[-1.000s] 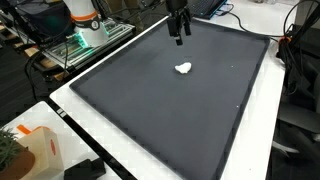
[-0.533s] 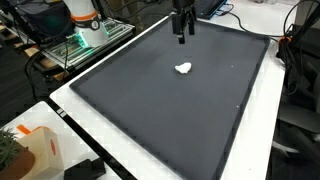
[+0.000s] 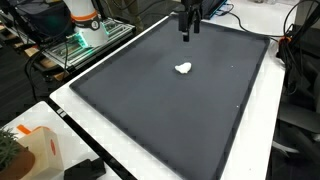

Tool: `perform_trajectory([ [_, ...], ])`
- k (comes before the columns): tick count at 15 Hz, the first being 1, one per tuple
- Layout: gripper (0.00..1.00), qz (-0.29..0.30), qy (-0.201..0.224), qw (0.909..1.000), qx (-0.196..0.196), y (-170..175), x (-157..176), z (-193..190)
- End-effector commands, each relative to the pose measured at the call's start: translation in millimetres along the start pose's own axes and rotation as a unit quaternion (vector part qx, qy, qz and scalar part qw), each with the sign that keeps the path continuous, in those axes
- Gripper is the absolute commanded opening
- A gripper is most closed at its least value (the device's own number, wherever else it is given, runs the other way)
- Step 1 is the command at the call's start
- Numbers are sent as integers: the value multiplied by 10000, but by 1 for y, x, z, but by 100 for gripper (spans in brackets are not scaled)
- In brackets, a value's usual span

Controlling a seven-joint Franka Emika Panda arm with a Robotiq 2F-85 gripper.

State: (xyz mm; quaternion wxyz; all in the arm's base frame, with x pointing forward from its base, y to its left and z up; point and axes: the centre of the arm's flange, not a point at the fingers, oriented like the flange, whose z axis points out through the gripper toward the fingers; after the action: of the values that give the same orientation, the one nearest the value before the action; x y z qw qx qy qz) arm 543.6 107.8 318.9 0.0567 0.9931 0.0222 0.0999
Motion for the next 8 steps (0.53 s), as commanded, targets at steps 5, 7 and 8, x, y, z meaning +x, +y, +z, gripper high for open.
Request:
perform_trajectory([
  [5, 100, 68, -15, 10000, 23, 0, 11, 3],
  [7, 100, 149, -264, 9993, -205, 3, 21, 4],
  [8, 100, 195, -337, 9989, -271, 5, 25, 5],
])
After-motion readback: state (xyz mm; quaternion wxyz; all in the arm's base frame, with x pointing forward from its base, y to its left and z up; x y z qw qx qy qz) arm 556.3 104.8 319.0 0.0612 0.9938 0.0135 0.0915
